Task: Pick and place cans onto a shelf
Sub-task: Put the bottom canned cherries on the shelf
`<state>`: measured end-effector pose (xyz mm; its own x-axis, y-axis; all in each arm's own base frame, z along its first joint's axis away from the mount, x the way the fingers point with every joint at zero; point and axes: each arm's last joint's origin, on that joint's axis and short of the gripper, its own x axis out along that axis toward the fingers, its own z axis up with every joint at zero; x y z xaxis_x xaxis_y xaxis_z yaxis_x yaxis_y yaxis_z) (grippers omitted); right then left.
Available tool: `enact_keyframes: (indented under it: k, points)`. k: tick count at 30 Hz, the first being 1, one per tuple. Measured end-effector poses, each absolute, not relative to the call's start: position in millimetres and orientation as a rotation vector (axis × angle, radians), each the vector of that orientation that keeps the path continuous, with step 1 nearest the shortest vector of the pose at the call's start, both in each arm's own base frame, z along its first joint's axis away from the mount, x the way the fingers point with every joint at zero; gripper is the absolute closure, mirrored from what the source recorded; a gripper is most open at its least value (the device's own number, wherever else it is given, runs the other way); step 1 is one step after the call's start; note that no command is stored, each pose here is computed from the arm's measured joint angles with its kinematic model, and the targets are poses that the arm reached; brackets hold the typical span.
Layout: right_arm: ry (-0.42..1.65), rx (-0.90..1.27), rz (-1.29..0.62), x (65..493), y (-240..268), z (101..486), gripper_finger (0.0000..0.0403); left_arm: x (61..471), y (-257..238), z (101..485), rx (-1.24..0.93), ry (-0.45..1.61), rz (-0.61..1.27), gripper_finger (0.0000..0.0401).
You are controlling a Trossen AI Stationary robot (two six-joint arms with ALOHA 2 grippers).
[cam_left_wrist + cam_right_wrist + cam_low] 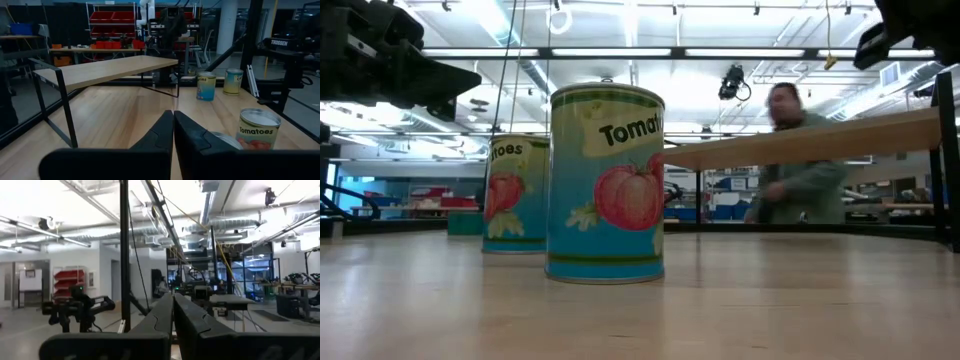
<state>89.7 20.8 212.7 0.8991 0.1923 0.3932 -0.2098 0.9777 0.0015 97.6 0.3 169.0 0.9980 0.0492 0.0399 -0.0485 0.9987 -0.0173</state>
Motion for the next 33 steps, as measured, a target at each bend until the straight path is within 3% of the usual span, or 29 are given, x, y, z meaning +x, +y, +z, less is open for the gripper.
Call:
enact_keyframes:
  k: [10, 20, 26, 33]
  points:
    - [-0.187, 0.034, 0.310, 120, 40, 238, 0.0372, 98, 0, 169, -0.016, -0.040, 0.049, 0.0381]
    - [0.092, -0.003, 0.429, 160, 90, 264, 0.0339, 98, 0, 169, -0.016, -0.040, 0.049, 0.0381]
    - [0.385, -0.089, 0.466, 179, 132, 278, 0.0277, 98, 0, 169, -0.016, -0.040, 0.049, 0.0381]
    - [0.769, -0.105, 0.500, 186, 169, 298, 0.0157, 98, 0, 169, -0.017, -0.040, 0.049, 0.0381]
